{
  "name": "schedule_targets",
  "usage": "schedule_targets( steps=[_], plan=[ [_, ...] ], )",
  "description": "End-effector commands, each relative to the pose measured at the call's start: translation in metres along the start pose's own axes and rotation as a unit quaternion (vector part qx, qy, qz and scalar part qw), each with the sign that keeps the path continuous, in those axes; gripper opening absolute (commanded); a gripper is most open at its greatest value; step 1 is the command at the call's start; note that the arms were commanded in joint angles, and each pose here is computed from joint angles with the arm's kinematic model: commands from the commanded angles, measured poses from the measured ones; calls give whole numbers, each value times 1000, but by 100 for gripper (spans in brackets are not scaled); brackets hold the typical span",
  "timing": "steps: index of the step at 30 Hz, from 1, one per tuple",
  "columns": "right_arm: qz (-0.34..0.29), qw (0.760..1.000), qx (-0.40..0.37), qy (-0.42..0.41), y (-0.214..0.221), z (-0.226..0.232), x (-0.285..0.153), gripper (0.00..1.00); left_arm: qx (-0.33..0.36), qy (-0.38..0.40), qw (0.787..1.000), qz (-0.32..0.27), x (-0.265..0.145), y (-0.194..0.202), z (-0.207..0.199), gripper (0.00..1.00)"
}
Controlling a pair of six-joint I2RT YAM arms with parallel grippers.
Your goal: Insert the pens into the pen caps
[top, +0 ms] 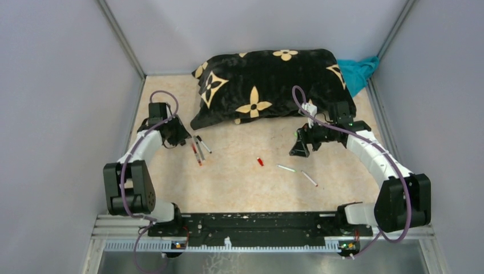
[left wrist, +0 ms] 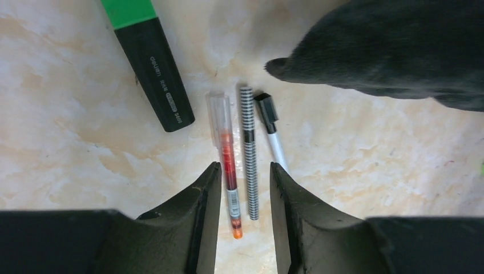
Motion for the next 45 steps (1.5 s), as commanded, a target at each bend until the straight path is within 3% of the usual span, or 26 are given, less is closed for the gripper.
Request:
schedule_targets(
  steps=[1,4,8,12,16,21,33,45],
  plan=[
    [-25,1000,-16,9,-7,0,-8,81,20,36,999,-30,-32,-11,-15,44],
    [-28,999,-17,10,-5,-1,-9,81,32,92,995,-35,-53,-8,-29,48],
    [-30,999,-22,9,-4,-2,-11,81,52,223,973,-15,-83,6,-57,49],
    [-33,999,-31,0,-3,0,-10,78,37,326,945,6,-107,20,-76,50],
    [-35,999,-37,-7,1,1,-8,74,2,383,923,37,-121,30,-87,51],
    [-8,998,-58,2,13,0,-9,69,0,392,917,67,-122,52,-92,52],
    [198,968,-138,67,97,10,-18,67,-12,410,911,48,-120,77,-101,55],
    [253,958,-132,42,124,19,-2,52,-36,426,902,54,-122,87,-106,55]
  ],
)
Point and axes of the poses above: each gripper's point midway between its finger pads, its own x axis out along the fingers, its own z axis along the line the jaws close on, y = z × x, the point moved 6 cm from there along -x, back along the fingers, and after that the axes turned 14 degrees about -x, right-handed, at the moved point
